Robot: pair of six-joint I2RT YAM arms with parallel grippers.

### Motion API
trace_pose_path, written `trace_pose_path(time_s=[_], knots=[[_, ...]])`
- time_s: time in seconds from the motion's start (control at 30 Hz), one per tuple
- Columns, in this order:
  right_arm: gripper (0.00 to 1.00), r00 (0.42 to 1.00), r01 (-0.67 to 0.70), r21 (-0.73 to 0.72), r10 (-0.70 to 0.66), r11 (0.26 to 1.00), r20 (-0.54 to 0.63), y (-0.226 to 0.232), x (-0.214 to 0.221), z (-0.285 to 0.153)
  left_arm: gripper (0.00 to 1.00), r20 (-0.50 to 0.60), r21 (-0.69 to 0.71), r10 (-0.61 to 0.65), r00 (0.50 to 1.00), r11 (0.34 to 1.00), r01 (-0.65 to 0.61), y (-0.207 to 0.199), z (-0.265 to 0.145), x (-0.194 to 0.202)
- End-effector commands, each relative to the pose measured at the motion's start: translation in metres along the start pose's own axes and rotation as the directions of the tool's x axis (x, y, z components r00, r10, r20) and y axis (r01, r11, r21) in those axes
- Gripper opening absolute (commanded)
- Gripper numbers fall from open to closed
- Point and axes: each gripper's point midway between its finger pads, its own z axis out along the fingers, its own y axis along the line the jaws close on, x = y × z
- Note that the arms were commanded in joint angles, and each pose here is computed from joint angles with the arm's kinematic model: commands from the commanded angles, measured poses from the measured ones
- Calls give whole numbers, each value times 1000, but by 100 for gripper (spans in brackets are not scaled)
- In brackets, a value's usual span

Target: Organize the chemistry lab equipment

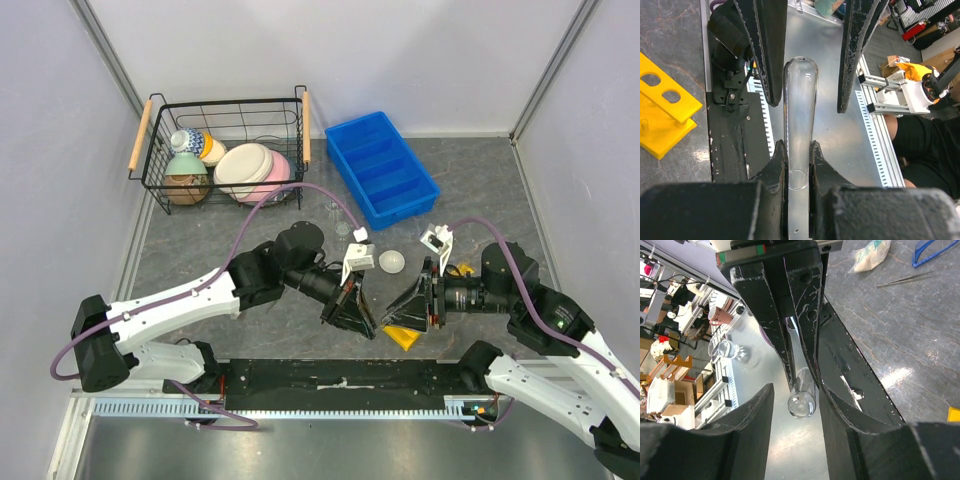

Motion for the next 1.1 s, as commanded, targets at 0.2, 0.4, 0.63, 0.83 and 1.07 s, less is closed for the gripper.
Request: trace_pose_path(time_s=[0.2,0.4,0.63,0.83,1.07], knots=[[54,1000,23,-12,-23,1000,11,0,2,0,2,54,37,59,997,997,-61,-8,-7,-25],[44,1000,24,-17,-24,1000,19,1,-1,1,2,52,42,50,997,998,-52,-5,-6,-24],[45,999,25,-22,-25,999,22,1,-3,3,2,51,49,43,998,998,-46,-3,-4,-22],[45,999,26,-21,-25,999,21,1,-4,5,2,46,57,42,998,997,-44,-3,-3,-21],[36,1000,25,-25,-25,999,20,1,-5,6,2,48,52,42,998,998,-45,-2,-3,-22]])
